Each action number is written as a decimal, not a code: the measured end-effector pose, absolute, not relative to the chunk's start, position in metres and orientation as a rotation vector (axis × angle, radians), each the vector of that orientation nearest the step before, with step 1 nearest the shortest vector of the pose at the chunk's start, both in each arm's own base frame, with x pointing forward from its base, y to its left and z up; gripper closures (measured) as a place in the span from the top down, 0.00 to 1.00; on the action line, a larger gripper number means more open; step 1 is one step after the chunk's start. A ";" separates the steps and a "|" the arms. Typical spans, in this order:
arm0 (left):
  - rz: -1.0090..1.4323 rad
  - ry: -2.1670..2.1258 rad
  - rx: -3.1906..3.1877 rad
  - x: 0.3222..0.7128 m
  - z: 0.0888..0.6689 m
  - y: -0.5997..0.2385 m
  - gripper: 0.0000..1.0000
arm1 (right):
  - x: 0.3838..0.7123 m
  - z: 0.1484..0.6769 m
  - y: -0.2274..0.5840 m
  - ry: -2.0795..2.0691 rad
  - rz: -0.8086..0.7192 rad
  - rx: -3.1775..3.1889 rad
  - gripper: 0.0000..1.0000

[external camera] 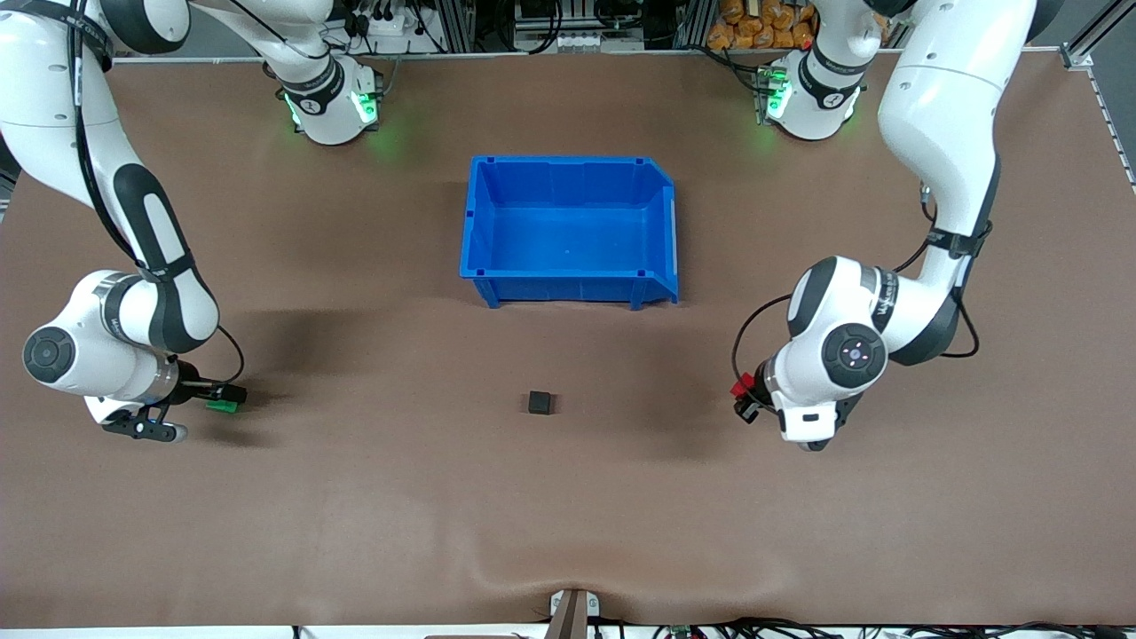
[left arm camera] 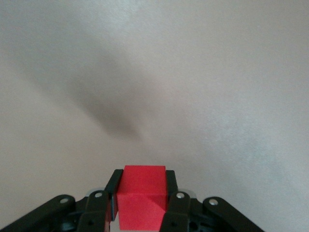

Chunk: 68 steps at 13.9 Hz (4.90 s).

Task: Attach green and red cubes to black cube
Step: 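Grasp the red cube with the left gripper while the right gripper grasps green, then carry the red cube and green cube toward the black cube, then press the red cube against the black cube with the left gripper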

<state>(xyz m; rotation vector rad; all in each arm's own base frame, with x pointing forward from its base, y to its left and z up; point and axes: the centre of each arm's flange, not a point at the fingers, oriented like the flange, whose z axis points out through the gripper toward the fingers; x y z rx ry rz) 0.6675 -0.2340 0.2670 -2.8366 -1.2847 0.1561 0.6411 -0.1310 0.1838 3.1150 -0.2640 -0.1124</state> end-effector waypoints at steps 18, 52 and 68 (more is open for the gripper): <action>0.191 -1.793 -2.664 0.637 0.214 -0.419 0.40 | 0.674 0.224 -0.021 0.929 0.014 2.978 0.41; 0.323 -2.418 -2.418 0.633 0.175 -0.484 0.67 | 0.634 0.230 0.359 1.946 0.185 2.418 0.41; 0.279 -2.316 -2.508 0.682 0.281 -0.423 1.00 | 0.633 0.190 0.409 1.972 0.248 2.394 0.47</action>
